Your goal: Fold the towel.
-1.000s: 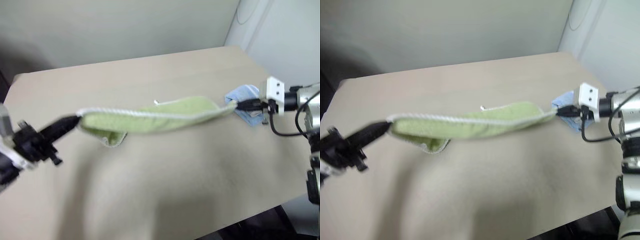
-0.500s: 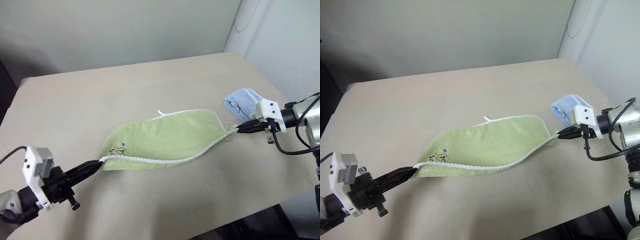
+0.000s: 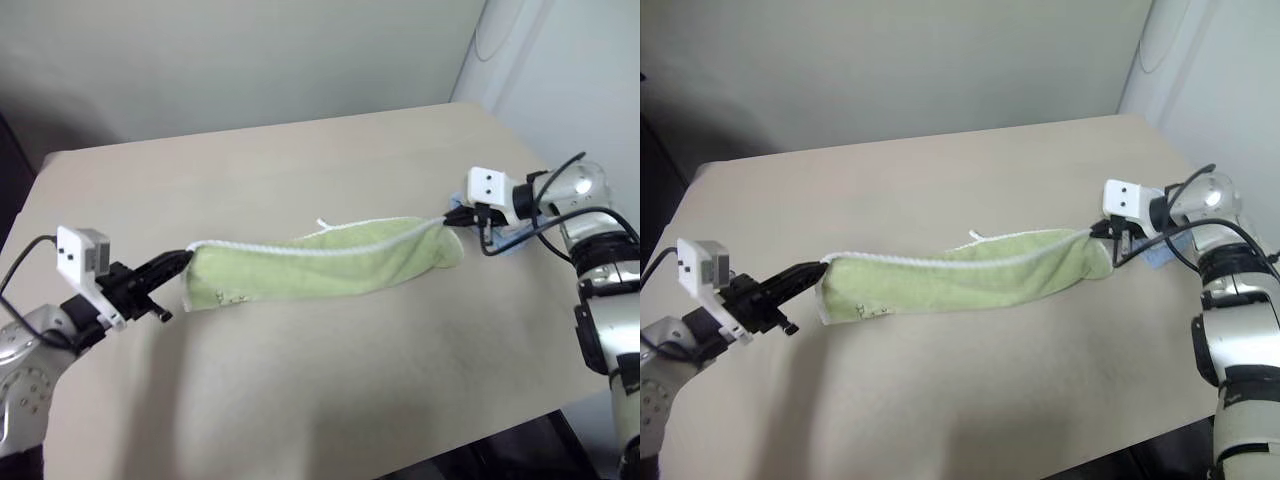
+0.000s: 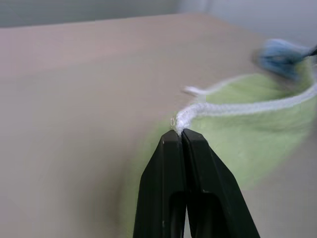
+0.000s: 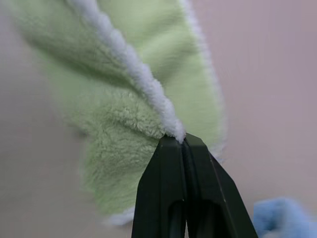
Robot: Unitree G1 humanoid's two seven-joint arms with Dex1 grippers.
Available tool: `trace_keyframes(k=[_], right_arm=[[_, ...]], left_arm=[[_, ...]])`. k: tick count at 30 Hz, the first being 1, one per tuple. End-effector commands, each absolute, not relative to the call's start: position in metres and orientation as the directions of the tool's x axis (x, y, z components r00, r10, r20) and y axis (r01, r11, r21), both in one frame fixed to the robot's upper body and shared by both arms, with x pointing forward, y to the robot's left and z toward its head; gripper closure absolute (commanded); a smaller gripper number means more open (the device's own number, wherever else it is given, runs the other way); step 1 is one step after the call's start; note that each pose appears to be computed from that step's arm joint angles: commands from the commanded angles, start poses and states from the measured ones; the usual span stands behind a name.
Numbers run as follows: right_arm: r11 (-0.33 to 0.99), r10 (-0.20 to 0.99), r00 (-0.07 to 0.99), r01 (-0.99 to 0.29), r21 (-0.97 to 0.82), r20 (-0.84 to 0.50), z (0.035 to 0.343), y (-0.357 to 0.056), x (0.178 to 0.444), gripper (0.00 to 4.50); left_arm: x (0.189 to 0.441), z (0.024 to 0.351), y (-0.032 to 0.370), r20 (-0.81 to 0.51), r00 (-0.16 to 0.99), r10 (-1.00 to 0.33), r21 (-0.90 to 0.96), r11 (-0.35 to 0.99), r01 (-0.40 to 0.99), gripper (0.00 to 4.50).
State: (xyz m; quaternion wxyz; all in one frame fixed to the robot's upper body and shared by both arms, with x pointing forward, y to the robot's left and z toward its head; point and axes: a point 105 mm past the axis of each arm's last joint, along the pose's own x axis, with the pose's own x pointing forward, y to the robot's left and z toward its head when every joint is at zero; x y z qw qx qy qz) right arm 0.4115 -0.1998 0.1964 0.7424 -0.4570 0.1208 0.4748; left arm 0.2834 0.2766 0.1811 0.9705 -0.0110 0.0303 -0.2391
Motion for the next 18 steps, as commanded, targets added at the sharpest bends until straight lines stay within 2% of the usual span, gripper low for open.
trace_keyframes(k=[1, 4, 9, 15, 18], right_arm=[[0.155, 0.548, 0.606, -0.751, -0.642, -0.577, 0.209, -0.202, 0.423, 4.50], [0.198, 0.532, 0.686, -0.671, -0.714, -0.497, 0.234, -0.201, 0.433, 4.50], [0.278, 0.468, 0.824, -0.481, -0.832, -0.320, 0.290, -0.204, 0.445, 4.50], [0.347, 0.412, 0.899, -0.307, -0.886, -0.150, 0.336, -0.211, 0.447, 4.50], [0.368, 0.416, 0.904, -0.271, -0.890, -0.103, 0.349, -0.213, 0.444, 4.50]], left_arm=[[0.301, 0.188, 0.282, -0.015, 0.904, -0.428, 0.014, 0.904, 0.428, 4.49], [0.318, 0.217, 0.288, 0.088, 0.913, -0.399, 0.029, 0.917, 0.398, 4.49], [0.342, 0.287, 0.313, 0.292, 0.913, -0.286, 0.004, 0.955, 0.297, 4.49], [0.340, 0.344, 0.331, 0.430, 0.866, -0.257, 0.074, 0.966, 0.250, 4.49], [0.335, 0.363, 0.339, 0.479, 0.844, -0.242, 0.073, 0.969, 0.237, 4.49]])
